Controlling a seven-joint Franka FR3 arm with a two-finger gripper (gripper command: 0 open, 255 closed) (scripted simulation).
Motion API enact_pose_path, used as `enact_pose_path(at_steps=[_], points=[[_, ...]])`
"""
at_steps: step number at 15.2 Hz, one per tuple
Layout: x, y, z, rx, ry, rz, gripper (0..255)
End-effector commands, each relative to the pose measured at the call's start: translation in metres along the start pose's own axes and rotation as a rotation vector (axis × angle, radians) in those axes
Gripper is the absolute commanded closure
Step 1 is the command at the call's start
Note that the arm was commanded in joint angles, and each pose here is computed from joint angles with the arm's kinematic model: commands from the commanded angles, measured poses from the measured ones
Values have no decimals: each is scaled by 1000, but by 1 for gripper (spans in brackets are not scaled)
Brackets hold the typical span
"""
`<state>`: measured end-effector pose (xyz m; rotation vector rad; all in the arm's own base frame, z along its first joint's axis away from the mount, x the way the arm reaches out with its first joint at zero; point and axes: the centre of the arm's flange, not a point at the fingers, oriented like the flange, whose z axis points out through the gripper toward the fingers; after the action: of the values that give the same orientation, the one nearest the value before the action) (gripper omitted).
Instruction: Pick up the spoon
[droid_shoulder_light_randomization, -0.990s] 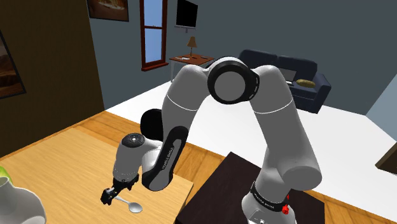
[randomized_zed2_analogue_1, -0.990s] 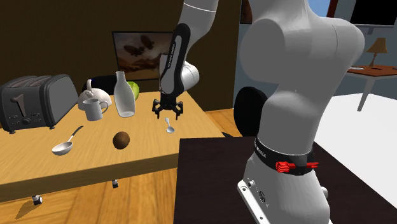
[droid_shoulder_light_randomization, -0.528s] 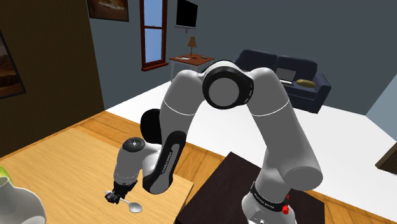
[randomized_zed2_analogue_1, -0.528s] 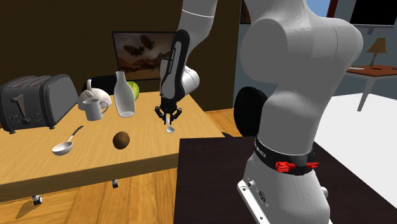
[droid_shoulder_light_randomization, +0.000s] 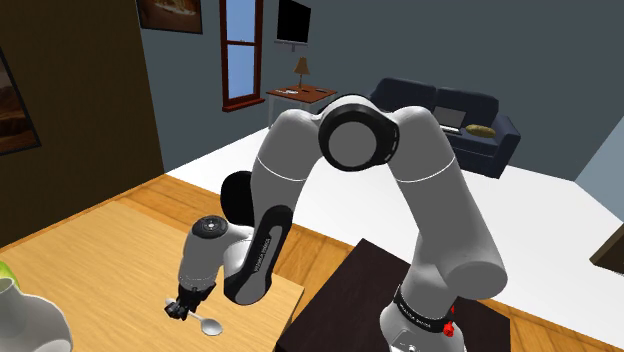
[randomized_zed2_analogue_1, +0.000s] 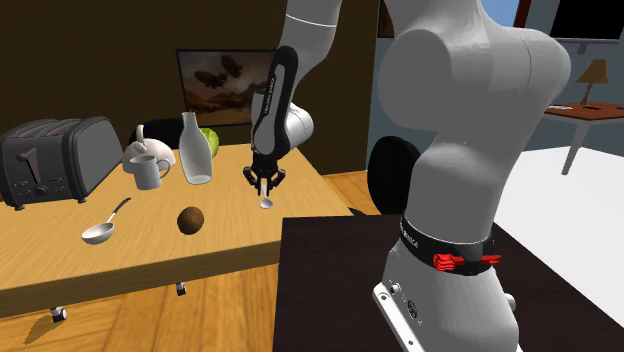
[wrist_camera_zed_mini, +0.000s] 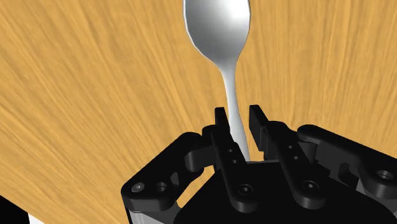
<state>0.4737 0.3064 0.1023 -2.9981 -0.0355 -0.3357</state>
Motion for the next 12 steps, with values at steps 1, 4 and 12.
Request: enact_pose_path(at_steps=[1,4,12], points=[[2,-1,-8,0,0,0,255],[6,-3,-23,0,0,0,255],[15,-8,-64,0,0,0,255]])
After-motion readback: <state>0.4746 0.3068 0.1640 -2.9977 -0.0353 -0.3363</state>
